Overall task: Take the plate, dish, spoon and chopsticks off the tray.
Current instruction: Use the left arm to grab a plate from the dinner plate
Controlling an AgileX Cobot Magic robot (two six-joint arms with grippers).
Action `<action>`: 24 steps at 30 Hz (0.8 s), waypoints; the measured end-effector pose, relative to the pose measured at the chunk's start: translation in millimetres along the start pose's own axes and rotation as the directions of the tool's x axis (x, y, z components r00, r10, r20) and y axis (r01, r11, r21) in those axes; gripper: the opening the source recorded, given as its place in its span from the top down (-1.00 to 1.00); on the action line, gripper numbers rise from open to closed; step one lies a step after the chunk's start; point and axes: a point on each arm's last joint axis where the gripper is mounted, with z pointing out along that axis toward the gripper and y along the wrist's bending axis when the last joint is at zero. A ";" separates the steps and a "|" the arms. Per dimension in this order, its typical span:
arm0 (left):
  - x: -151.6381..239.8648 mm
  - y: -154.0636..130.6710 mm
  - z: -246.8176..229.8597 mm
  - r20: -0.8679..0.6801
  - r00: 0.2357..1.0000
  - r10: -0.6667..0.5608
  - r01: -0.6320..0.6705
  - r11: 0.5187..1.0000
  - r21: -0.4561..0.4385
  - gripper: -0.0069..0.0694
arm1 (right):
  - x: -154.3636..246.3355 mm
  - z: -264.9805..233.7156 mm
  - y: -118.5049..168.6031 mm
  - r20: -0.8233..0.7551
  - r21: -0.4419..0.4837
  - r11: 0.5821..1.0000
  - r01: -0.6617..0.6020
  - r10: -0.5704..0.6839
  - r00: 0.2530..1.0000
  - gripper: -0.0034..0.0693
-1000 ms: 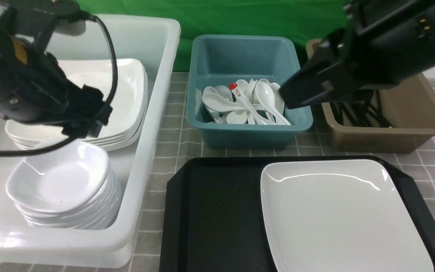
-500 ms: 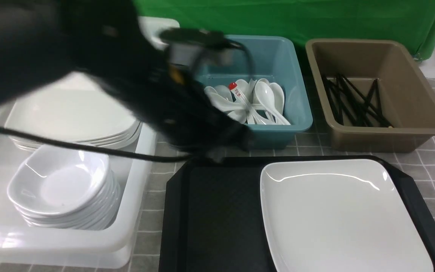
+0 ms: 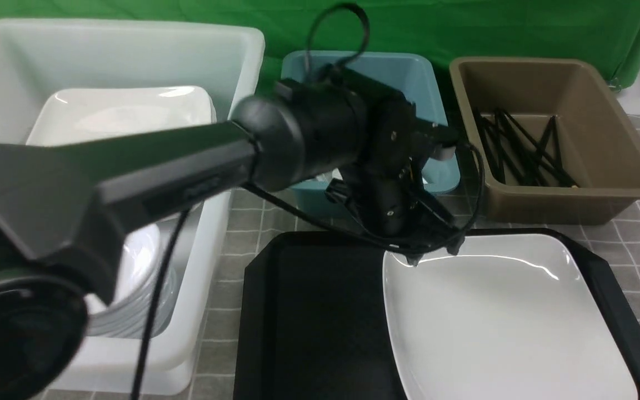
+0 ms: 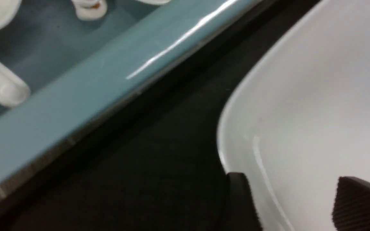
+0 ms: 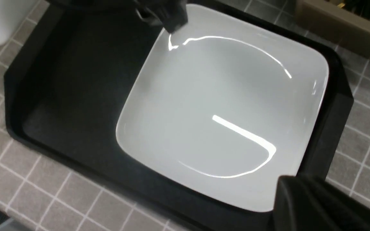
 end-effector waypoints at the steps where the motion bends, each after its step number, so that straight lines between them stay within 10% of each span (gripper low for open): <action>1: 0.0 0.4 1.5 -0.002 1.000 0.002 -0.002 1.000 -0.005 -0.24 | 0.0 -0.2 0.0 0.002 0.000 1.000 0.000 0.000 1.000 0.80; 14: 0.9 12.5 47.4 -0.010 0.997 -0.073 0.073 0.997 0.000 -0.52 | -0.9 -1.4 0.0 0.025 0.006 1.000 -0.003 0.003 1.000 0.76; 24: 1.3 5.7 48.8 -0.046 0.987 -0.153 0.157 0.981 0.113 0.25 | -1.7 -1.5 -0.2 0.034 0.008 1.000 -0.003 0.002 0.999 0.75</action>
